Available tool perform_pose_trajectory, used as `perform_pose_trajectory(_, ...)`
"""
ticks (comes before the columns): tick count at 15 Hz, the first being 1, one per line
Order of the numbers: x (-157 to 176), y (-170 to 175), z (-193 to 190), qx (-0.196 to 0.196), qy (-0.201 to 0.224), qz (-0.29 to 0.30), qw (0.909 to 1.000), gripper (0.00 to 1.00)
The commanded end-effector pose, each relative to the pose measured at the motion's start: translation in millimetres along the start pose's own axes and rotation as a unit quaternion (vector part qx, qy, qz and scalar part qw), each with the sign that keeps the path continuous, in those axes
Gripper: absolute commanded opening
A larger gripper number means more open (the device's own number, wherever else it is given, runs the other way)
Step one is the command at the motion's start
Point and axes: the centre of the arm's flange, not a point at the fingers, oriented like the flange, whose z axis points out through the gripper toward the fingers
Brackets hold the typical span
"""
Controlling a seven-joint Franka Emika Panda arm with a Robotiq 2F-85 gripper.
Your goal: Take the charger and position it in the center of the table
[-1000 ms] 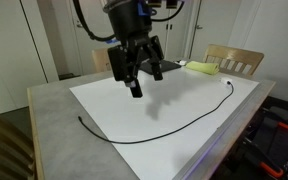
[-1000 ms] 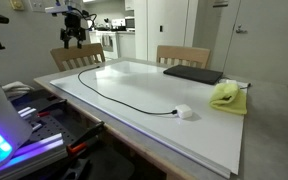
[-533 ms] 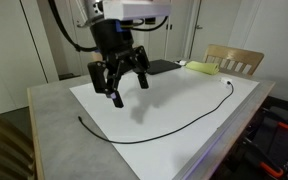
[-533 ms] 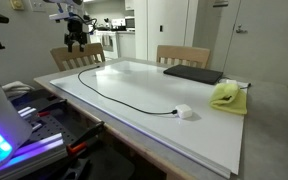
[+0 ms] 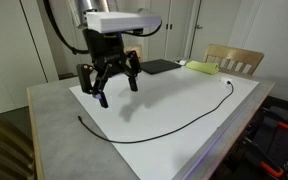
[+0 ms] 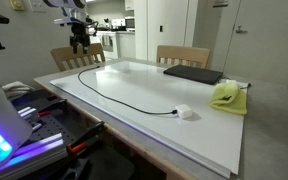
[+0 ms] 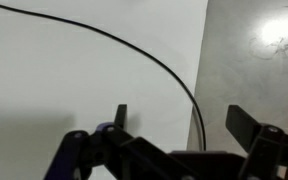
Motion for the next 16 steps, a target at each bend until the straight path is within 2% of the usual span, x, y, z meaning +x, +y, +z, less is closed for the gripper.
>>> perform_pose_trajectory(1,-3,-1,-1,-0.004,0.004,-0.002,1.0,1.0)
perform_pose_trajectory(7,-5,-24,5,0.002,0.029,0.012,0.9995,1.0)
perform_pose_trajectory(16,3,-56,22,0.005,0.078,0.001,0.997,1.0)
